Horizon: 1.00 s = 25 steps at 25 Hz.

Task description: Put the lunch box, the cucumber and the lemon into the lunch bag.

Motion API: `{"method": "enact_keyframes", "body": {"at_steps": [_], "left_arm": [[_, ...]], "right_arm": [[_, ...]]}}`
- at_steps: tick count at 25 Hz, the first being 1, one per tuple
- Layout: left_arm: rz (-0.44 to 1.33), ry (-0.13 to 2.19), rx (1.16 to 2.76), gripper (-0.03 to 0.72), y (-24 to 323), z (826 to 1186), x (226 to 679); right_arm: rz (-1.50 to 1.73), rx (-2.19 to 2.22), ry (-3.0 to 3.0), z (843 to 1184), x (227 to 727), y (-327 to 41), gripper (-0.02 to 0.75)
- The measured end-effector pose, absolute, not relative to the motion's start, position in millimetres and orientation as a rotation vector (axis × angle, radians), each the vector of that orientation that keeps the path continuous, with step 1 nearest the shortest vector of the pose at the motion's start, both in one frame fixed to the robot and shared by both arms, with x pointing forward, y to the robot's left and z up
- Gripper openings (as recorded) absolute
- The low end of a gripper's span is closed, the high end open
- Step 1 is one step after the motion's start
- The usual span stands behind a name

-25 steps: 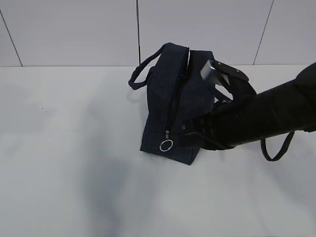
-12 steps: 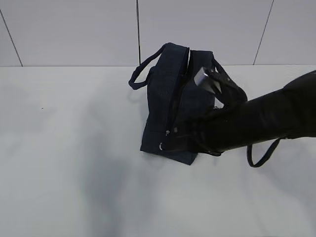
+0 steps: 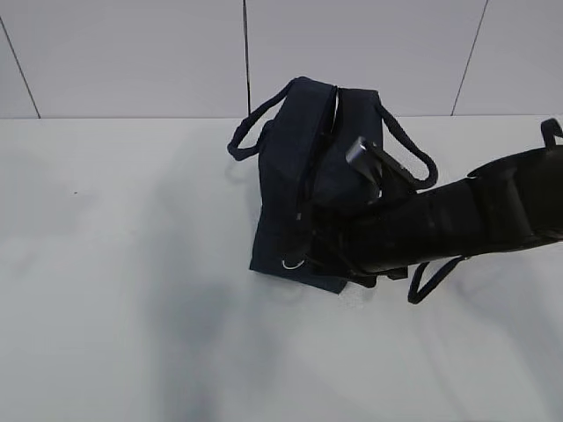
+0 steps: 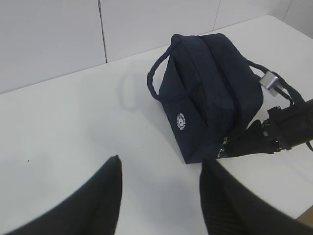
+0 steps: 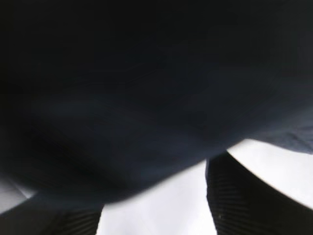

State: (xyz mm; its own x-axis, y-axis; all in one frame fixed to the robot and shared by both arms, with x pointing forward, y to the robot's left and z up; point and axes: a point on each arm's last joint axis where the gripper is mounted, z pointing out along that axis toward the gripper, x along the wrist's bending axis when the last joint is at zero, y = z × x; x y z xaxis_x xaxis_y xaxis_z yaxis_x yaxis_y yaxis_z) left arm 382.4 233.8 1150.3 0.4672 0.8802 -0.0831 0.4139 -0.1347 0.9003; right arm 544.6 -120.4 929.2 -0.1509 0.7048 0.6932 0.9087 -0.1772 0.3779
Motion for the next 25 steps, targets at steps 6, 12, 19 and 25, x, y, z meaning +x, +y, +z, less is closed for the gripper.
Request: {"method": "enact_keyframes", "body": {"at_steps": [6, 12, 19, 25], "left_arm": [[0.600, 1.110, 1.739, 0.370, 233.8, 1150.5, 382.5], [0.600, 1.110, 1.739, 0.370, 233.8, 1150.5, 382.5], [0.600, 1.110, 1.739, 0.370, 233.8, 1150.5, 382.5], [0.600, 1.110, 1.739, 0.370, 233.8, 1150.5, 382.5]], "right_arm": [[-1.217, -1.947, -1.805, 921.1, 548.4, -122.6, 0.424], [-1.237, -1.942, -1.776, 922.6, 549.0, -121.6, 0.421], [-1.277, -1.917, -1.774, 928.8, 555.9, -117.7, 0.421], [-1.246, -1.919, -1.772, 916.1, 563.9, -112.9, 0.391]]}}
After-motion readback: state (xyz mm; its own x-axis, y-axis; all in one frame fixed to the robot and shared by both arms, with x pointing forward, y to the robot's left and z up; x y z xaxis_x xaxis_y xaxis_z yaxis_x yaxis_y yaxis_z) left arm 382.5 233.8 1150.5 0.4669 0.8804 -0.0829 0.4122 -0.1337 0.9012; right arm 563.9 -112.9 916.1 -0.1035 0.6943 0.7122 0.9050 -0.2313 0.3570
